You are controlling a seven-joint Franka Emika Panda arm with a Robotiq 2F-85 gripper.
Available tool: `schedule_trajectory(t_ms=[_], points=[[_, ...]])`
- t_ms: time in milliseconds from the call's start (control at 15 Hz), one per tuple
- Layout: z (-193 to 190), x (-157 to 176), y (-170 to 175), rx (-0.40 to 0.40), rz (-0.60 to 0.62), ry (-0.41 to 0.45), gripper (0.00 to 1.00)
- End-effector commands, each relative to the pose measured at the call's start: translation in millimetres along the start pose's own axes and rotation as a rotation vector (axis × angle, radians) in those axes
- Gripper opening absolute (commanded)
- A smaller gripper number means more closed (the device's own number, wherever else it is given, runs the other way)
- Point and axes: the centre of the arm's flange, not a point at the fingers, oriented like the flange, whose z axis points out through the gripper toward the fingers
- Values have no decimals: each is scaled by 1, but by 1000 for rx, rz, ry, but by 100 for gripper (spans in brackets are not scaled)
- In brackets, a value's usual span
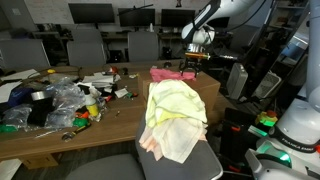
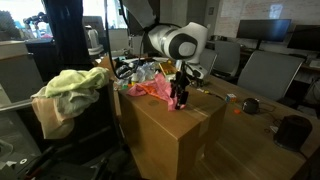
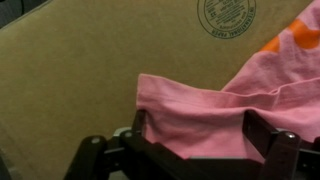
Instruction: Move all the clothes from the box to the backrest of the chair
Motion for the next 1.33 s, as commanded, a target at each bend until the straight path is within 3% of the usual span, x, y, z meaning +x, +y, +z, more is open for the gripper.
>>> schedule_trajectory(t_ms=[0, 600, 733, 1267], points=[[5, 1, -5, -35, -2, -8, 100], [31, 6, -6, -117, 3, -23, 100], [33, 6, -6, -120, 2, -25, 74], [23, 2, -1, -111, 10, -25, 14]])
